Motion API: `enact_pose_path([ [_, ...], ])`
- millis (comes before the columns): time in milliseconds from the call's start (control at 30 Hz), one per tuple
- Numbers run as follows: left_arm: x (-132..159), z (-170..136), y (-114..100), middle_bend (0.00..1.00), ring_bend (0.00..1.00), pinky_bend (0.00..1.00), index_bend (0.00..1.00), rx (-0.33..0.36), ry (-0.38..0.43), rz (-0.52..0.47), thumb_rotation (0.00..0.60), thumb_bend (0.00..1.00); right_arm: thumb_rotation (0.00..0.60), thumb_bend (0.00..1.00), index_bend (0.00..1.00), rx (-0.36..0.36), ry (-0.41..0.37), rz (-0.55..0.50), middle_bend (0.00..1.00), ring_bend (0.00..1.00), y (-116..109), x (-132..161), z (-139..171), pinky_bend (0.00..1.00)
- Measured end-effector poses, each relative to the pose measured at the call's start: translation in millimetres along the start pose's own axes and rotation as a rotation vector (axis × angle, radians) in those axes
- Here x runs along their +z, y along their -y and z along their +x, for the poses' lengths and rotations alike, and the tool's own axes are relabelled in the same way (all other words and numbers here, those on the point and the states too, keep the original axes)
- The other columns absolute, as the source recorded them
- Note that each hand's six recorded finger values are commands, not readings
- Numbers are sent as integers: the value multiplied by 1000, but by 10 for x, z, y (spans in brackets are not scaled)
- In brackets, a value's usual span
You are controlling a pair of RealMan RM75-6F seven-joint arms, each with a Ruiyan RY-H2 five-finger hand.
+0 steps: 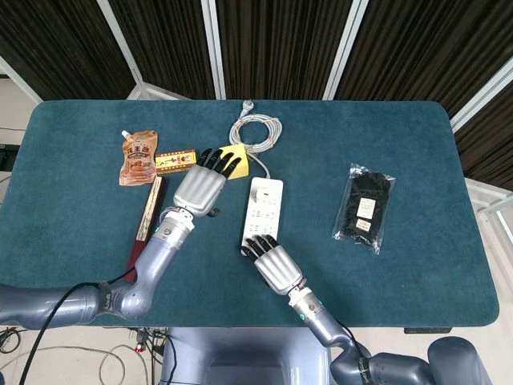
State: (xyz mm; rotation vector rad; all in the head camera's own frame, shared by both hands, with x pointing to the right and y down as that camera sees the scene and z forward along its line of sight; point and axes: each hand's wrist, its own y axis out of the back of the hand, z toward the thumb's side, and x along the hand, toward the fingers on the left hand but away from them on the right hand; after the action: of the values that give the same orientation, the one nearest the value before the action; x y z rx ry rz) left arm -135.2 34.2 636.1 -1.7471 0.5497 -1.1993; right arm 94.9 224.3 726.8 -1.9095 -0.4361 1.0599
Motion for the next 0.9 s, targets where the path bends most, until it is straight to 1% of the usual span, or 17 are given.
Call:
enact_pose_path([
  [100,111,91,27,144,38,117,139,-14,19,13,600,135,600,492,245,11,2,-3,261,197,13,-12,9,238],
  [233,237,195,76,165,63,136,152,-35,33,28,600,136,600,492,245,15,5,-6,261,197,12,-33,15,238],
  [400,335,281,154,221,118,172,208,-63,35,39,600,144,600,491,245,21,8,-12,261,197,24,-63,25,238],
  [600,379,373,232,261,161,207,252,-80,19,64,600,164,600,492,245,24,9,-17,261,197,36,-89,41,238],
  [733,390,439,301,284,163,213,270,-96,7,88,600,190,600,492,245,23,12,-16,261,197,35,-115,48,238],
  [900,436,520,409,291,163,216,278,-115,2,120,600,194,600,492,245,24,16,-18,261,197,40,-147,49,238],
])
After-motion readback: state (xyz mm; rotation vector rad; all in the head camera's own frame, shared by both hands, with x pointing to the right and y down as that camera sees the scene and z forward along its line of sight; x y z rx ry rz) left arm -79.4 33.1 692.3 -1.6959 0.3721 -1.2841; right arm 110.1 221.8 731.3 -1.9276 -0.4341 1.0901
